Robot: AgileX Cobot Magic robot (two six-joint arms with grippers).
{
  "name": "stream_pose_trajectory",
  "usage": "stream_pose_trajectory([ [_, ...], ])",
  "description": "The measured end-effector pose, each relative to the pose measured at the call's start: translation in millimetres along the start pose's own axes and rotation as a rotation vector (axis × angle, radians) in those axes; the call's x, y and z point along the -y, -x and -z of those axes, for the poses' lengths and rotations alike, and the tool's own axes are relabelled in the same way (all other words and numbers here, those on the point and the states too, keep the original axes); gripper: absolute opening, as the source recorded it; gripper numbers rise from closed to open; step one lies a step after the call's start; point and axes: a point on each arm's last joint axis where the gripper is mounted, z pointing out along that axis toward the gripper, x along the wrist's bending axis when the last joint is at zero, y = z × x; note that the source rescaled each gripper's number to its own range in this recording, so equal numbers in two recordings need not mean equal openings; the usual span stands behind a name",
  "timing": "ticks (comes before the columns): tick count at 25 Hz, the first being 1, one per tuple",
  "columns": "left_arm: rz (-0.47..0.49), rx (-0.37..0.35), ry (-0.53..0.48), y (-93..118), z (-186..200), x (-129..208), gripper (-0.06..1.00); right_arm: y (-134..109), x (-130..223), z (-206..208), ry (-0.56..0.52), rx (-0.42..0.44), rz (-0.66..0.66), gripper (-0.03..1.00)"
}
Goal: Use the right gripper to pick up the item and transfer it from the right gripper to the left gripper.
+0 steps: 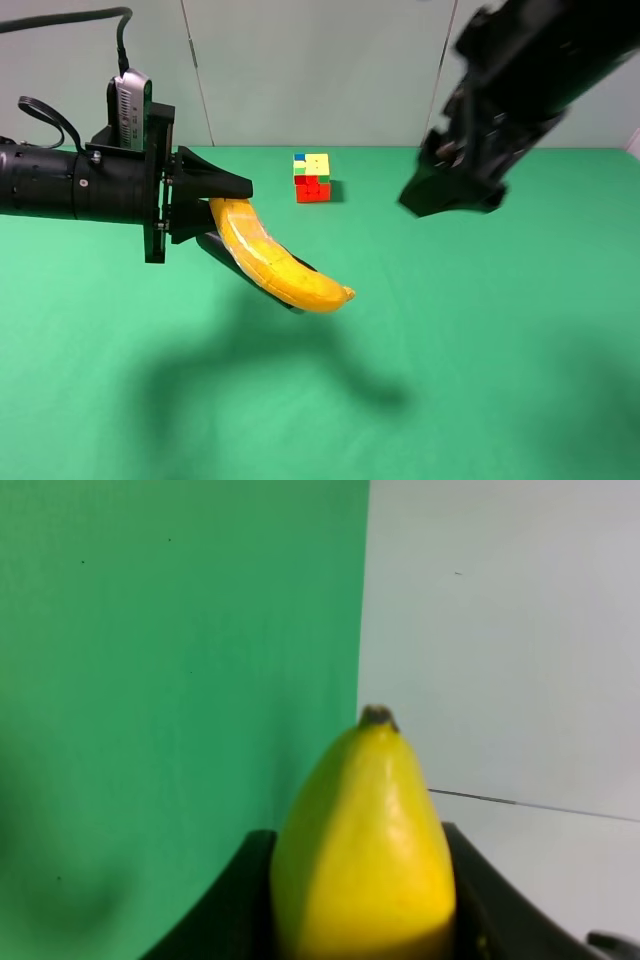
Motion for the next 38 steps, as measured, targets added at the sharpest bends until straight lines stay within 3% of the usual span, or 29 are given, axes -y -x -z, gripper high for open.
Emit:
stream_pose_trajectory([
  [7, -0.004, 0.0, 0.0, 0.0, 0.0, 0.0, 0.0, 12.7, 40.1, 56.9, -0.007, 0.076, -0.118, 1.0],
  [16, -0.029, -0.02, -0.028, -1.9, 0.1, 2.5, 0.0, -8.3, 86.5, 119.9, 0.185, 0.172, -0.266, 1.0],
  [23, -0.037, -0.012, -0.036, -1.2, 0.1, 3.2, 0.0, -43.8, 154.7, 101.0, 0.182, 0.176, -0.397, 1.0],
  [31, -0.05, -0.009, -0.037, -1.0, 0.1, 3.4, 0.0, -78.1, 208.3, 74.3, 0.402, 0.181, -0.453, 1.0],
  [38, -0.051, -0.009, -0.037, -1.0, 0.1, 3.4, 0.0, -93.9, 232.2, 60.9, 0.484, 0.173, -0.459, 1.0],
])
